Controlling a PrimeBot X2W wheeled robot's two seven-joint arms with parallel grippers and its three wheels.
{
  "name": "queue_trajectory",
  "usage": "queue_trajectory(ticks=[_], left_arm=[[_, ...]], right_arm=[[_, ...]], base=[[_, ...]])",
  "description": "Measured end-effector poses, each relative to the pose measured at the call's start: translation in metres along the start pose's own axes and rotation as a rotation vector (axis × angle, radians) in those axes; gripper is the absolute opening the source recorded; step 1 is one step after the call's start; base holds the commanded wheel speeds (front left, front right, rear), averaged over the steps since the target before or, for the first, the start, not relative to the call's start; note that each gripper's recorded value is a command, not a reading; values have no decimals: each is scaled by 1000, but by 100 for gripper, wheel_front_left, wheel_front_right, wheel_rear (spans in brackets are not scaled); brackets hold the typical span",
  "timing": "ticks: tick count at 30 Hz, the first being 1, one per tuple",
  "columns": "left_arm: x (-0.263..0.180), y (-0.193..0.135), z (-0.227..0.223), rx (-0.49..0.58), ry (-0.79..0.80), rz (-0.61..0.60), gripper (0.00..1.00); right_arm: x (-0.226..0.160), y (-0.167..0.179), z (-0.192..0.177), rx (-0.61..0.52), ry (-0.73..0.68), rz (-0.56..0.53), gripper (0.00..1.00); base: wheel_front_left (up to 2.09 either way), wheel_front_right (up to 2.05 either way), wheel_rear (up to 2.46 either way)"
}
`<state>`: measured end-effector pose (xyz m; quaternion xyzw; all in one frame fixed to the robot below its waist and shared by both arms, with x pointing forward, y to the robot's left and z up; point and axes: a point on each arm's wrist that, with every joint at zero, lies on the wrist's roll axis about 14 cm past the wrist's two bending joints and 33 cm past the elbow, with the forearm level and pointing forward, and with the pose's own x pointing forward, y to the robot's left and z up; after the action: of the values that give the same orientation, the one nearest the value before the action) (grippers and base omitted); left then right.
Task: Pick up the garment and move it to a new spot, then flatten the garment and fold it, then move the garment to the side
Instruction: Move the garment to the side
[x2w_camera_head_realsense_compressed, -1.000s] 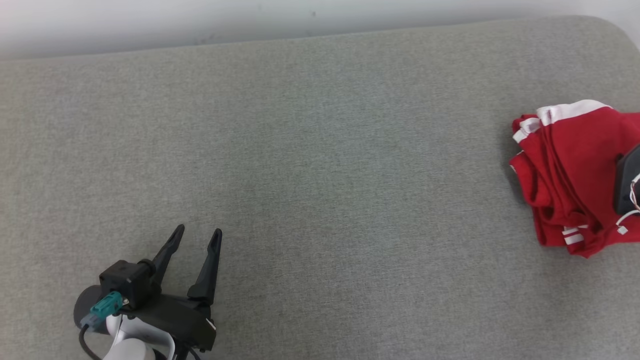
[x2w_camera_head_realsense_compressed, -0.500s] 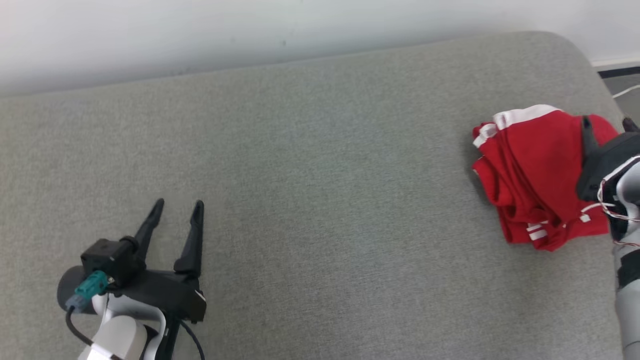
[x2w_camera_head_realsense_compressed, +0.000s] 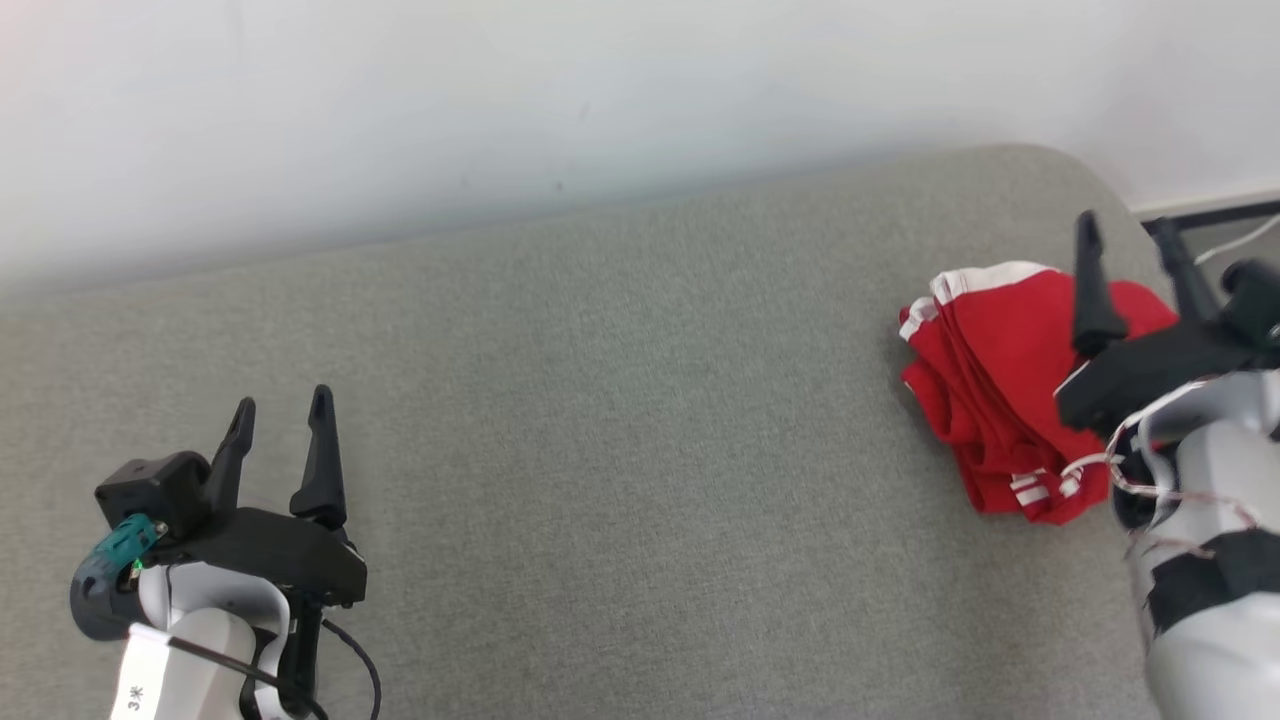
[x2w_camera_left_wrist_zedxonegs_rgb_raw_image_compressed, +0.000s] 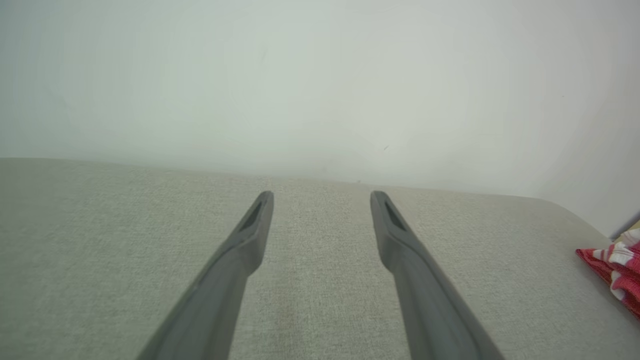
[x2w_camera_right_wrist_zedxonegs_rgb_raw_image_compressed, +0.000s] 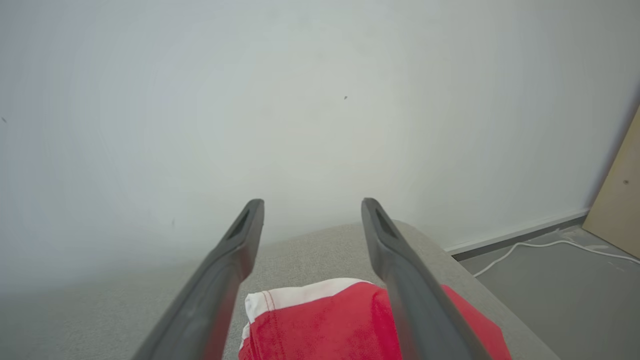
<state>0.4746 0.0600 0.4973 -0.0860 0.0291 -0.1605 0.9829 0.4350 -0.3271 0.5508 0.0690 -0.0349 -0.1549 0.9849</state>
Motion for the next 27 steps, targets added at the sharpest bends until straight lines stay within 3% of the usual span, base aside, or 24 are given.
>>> queue_trajectory(ticks=[9,27], left_arm=[[-24,5,10,-30,-3,26,100],[-102,58,13,8,-54,186,100]], right_arm=[[-33,34,3,86,-80,96,100],[-79,126,-37,175,4,349,100]], base=[[0,0,0],[0,0,0]])
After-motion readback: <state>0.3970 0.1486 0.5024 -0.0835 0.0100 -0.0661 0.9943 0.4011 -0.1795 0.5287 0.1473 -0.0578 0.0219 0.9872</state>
